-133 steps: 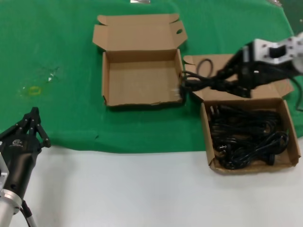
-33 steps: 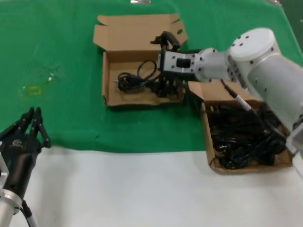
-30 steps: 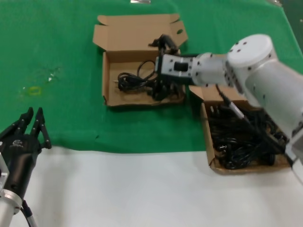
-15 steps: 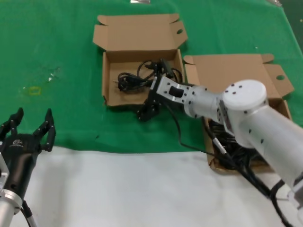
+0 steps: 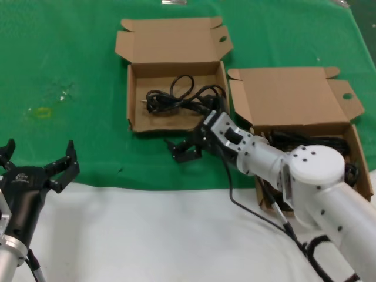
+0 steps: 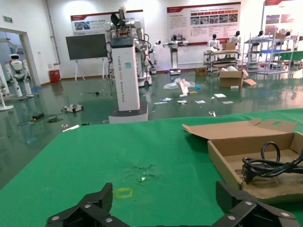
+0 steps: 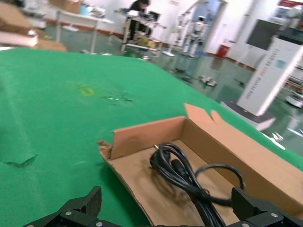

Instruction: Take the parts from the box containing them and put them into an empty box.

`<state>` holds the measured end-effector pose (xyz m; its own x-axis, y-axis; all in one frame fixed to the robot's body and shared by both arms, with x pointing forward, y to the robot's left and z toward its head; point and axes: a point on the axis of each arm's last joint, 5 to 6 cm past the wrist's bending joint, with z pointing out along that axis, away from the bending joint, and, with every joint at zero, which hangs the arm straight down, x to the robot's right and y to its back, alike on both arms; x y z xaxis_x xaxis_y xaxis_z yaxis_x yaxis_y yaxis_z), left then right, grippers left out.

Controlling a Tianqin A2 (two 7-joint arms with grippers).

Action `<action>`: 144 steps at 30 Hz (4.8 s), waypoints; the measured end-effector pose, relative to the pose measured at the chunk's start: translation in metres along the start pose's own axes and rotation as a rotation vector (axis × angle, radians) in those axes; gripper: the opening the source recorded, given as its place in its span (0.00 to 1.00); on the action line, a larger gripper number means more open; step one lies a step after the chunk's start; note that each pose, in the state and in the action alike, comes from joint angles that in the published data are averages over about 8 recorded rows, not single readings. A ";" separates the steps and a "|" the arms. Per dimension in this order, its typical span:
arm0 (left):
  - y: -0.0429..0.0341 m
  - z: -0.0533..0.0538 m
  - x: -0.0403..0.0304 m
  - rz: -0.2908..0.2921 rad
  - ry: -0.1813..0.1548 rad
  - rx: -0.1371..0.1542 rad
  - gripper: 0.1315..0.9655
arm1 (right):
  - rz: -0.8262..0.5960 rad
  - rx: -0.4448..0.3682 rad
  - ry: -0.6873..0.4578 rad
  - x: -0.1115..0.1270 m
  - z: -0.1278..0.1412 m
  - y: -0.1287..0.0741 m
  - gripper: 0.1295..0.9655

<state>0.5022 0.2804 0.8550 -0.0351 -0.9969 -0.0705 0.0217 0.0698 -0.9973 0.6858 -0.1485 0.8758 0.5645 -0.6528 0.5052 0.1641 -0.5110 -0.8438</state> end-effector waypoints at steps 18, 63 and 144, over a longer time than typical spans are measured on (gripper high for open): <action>0.0000 0.000 0.0000 0.000 0.000 0.000 0.94 | 0.285 0.010 0.228 -0.022 -0.072 0.036 1.00; 0.0000 0.000 0.0000 0.000 0.000 0.000 1.00 | 0.490 0.014 0.569 -0.025 -0.199 0.056 1.00; 0.0000 0.000 0.0000 0.000 0.000 0.000 1.00 | 0.490 0.014 0.569 -0.025 -0.199 0.056 1.00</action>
<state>0.5022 0.2804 0.8550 -0.0351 -0.9969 -0.0706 0.0218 0.0699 -0.9973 0.5200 -0.2717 0.8514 0.0707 -0.9940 0.0835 0.0139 -0.0827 -0.9965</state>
